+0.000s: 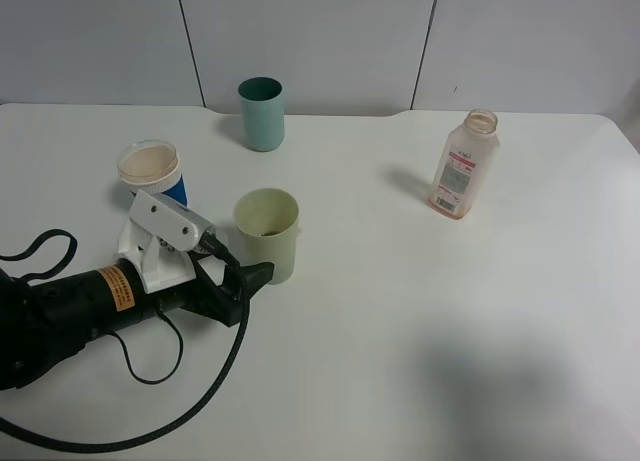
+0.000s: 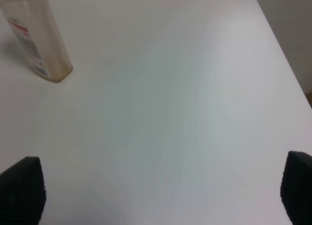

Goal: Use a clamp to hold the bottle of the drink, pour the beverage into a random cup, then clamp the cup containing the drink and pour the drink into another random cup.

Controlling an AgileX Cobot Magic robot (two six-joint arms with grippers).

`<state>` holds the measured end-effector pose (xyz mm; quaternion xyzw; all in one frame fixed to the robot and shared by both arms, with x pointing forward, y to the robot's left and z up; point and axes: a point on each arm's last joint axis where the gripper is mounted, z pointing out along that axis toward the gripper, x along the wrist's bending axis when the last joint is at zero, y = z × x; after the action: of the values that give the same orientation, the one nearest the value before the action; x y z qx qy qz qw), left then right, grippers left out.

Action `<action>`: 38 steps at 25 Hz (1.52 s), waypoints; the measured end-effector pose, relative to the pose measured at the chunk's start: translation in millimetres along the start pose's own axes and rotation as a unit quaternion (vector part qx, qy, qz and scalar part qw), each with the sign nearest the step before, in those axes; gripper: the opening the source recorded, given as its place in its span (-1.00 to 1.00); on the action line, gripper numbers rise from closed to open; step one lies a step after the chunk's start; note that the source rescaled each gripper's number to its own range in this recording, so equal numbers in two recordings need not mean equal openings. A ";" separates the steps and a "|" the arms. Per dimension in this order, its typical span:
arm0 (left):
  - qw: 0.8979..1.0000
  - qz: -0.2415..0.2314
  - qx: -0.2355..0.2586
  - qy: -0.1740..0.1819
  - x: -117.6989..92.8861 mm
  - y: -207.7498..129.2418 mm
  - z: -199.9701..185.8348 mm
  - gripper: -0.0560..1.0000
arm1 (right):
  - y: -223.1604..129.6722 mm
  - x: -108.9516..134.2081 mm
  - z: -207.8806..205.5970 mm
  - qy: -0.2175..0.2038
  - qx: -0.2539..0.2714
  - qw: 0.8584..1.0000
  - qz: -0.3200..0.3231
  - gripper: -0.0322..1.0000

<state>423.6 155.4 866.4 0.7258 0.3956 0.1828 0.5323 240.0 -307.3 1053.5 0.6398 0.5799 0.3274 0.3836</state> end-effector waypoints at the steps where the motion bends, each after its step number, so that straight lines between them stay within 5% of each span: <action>1: 1.000 0.001 0.001 -0.002 -0.4 -0.1 0.0 0.54 | 0.0 0.0 0.0 0.000 0.000 1.000 0.000 0.87; 18: 0.998 0.022 -0.010 -0.051 -6.5 3.4 28.8 0.54 | 0.0 0.0 0.0 0.000 0.000 1.000 0.000 0.87; 38: 0.998 0.022 -0.007 -0.052 -3.5 -3.0 52.2 0.54 | 0.0 0.0 0.0 0.000 0.000 1.000 0.000 0.87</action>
<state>456.0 120.3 845.0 0.7389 0.3498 0.1590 0.5535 240.0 -307.3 1053.5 0.6398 0.5799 0.3274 0.3836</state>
